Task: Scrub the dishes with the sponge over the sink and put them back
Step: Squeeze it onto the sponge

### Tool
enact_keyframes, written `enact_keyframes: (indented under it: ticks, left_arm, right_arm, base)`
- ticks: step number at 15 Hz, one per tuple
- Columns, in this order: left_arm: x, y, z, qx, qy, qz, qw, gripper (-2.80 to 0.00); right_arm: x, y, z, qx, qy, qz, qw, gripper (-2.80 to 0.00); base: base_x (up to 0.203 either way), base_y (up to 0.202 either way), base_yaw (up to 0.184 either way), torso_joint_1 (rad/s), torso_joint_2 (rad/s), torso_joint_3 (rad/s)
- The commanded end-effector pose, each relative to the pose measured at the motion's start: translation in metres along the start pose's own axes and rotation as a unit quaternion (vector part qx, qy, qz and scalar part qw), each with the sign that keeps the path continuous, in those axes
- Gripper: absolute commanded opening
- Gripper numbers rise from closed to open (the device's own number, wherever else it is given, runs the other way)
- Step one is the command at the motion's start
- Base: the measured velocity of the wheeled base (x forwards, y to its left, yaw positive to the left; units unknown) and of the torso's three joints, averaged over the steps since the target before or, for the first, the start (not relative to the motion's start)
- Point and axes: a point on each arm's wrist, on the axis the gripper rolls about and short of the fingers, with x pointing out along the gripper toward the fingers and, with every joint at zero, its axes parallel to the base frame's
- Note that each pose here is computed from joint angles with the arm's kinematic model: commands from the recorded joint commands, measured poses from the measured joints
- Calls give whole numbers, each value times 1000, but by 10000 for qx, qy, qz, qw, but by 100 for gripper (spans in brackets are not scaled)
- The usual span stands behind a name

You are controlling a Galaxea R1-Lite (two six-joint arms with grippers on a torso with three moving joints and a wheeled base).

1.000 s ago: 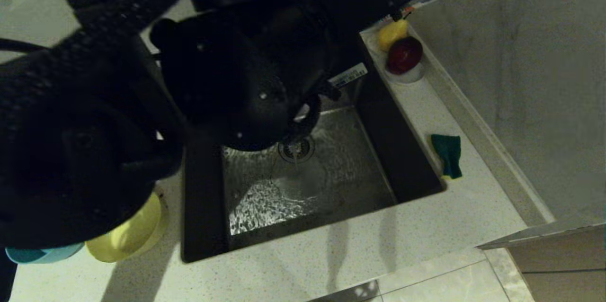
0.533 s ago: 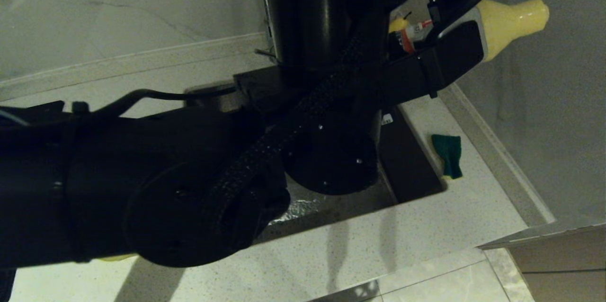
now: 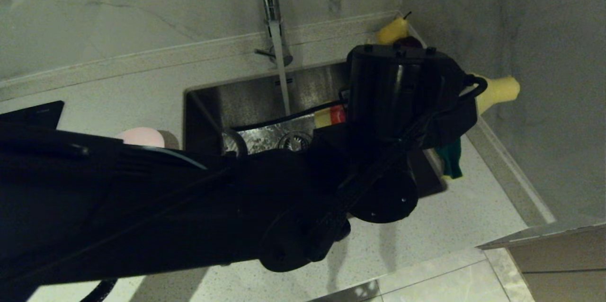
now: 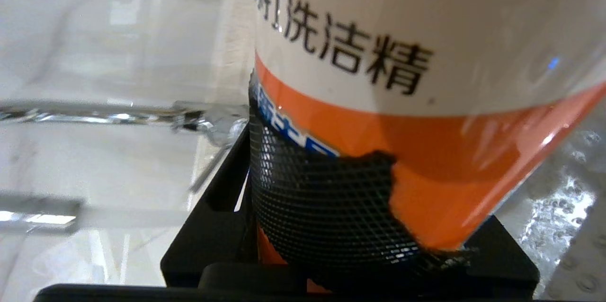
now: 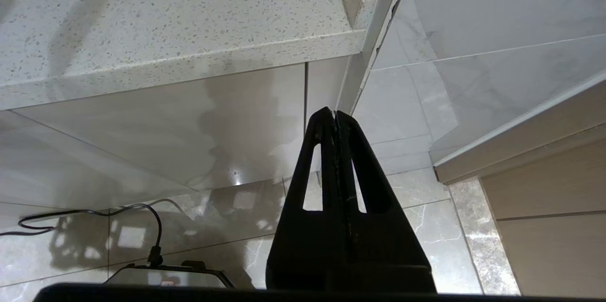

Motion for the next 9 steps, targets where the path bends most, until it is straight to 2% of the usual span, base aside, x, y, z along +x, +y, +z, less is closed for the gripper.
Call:
enact_keyframes:
  ticks: [1,4,7,9]
  left_arm:
    - [10,-27,-1,271,198,-108,9994,-280]
    - [19,-46,1,397,587,-20,9975,-280]
    - [29,-62,7,486,814,76,9955,-280]
    - [31,-71,13,519,817,93,9953,-280]
  right_arm:
    - [0,0,0,0,-4,1,10000,-280]
    - [0,0,0,0,-4,1,10000,-280]
    - [0,0,0,0,-4,1,10000,-280]
    - [0,0,0,0,-4,1,10000,-280]
  base:
    - [0,0,0,0,0,0]
    - [0,0,0,0,0,0]
    - [0,0,0,0,0,0]
    - [0,0,0,0,0,0]
